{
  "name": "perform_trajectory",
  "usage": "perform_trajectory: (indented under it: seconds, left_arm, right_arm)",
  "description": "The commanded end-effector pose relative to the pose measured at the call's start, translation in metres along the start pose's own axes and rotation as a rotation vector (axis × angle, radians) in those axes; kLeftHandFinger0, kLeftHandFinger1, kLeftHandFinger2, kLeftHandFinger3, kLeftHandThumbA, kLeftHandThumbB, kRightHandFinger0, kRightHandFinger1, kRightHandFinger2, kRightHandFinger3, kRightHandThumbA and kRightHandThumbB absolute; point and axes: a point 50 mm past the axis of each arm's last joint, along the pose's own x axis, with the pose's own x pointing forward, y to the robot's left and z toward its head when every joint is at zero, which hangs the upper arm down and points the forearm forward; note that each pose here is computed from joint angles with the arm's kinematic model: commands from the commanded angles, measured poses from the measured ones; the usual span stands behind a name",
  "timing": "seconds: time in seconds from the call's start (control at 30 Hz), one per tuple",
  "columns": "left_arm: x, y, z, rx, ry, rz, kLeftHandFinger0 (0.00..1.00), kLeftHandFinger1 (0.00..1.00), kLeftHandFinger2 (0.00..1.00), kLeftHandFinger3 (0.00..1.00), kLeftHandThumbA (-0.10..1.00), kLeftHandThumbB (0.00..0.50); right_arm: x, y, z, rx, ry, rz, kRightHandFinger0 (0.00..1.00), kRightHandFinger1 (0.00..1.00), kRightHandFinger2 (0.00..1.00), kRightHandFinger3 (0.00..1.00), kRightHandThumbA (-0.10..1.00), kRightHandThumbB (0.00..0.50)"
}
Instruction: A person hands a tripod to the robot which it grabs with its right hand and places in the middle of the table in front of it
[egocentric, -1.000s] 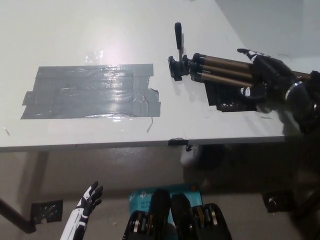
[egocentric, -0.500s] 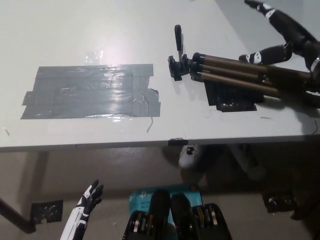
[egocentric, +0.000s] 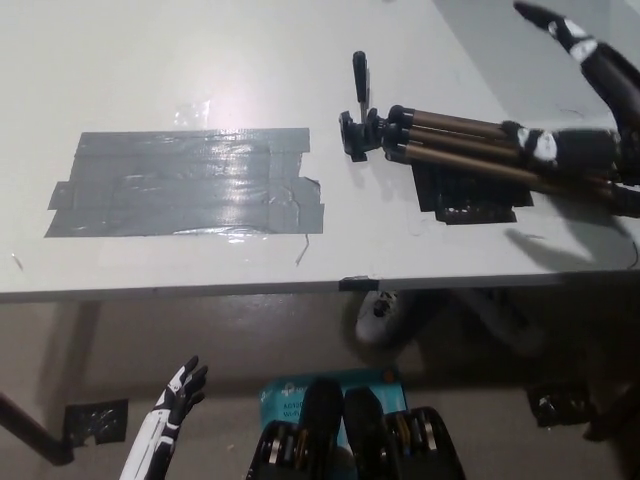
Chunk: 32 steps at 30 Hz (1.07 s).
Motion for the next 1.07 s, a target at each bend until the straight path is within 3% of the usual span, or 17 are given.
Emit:
perform_trajectory:
  seconds: [0.0,0.1,0.2,0.3,0.33,0.43,0.47,0.53,0.6,0.93,1.03]
  left_arm:
    - [0.019,0.01,0.022,0.021,-0.102,-0.003,1.0,1.0,1.0,1.0,1.0,0.247]
    - [0.021,0.008,0.022,0.025,-0.108,-0.001,1.0,1.0,1.0,1.0,1.0,0.251]
    - [0.015,0.007,0.021,0.019,-0.117,0.008,1.0,1.0,1.0,1.0,1.0,0.242]
    - [0.02,0.007,0.026,0.008,-0.142,0.025,1.0,1.0,1.0,1.0,1.0,0.238]
    - [0.021,0.008,0.03,0.005,-0.155,0.034,1.0,1.0,1.0,1.0,1.0,0.239]
    - [0.018,0.011,0.035,0.003,-0.164,0.044,1.0,1.0,1.0,1.0,1.0,0.251]
    - [0.019,0.012,0.036,0.006,-0.169,0.045,1.0,1.0,1.0,1.0,1.0,0.255]
    - [0.017,0.01,0.038,0.008,-0.175,0.046,1.0,1.0,1.0,1.0,1.0,0.258]
    - [0.016,0.01,0.04,0.015,-0.181,0.051,1.0,1.0,1.0,1.0,1.0,0.256]
    - [0.013,0.007,0.041,0.021,-0.186,0.064,1.0,1.0,1.0,1.0,1.0,0.239]
    - [0.007,0.007,0.032,0.024,-0.157,0.074,1.0,1.0,1.0,1.0,1.0,0.234]
  right_arm:
    - [-0.153,-0.024,0.124,0.027,-0.53,0.005,1.0,1.0,1.0,1.0,0.58,0.317]
    - [-0.165,0.0,0.112,0.107,-0.487,-0.012,1.0,1.0,1.0,1.0,0.61,0.303]
    - [-0.174,0.039,0.102,0.283,-0.404,-0.04,1.0,1.0,1.0,1.0,0.58,0.255]
    - [-0.17,0.066,0.093,0.373,-0.298,-0.073,1.0,1.0,1.0,1.0,0.68,0.225]
    - [-0.165,0.084,0.078,0.431,-0.226,-0.101,1.0,1.0,1.0,1.0,0.75,0.208]
    - [-0.155,0.122,0.049,0.587,-0.103,-0.185,1.0,1.0,1.0,1.0,0.75,0.154]
    - [-0.151,0.135,0.039,0.656,-0.059,-0.234,1.0,1.0,1.0,1.0,0.71,0.139]
    - [-0.147,0.177,0.013,0.821,0.075,-0.336,1.0,1.0,1.0,1.0,0.75,0.087]
    - [-0.144,0.215,-0.003,0.89,0.177,-0.342,1.0,1.0,1.0,1.0,0.77,0.057]
    - [-0.153,0.258,-0.045,1.002,0.36,-0.264,1.0,1.0,1.0,1.0,0.83,0.038]
    - [-0.157,0.261,-0.043,0.995,0.369,-0.256,1.0,1.0,1.0,1.0,0.79,0.065]
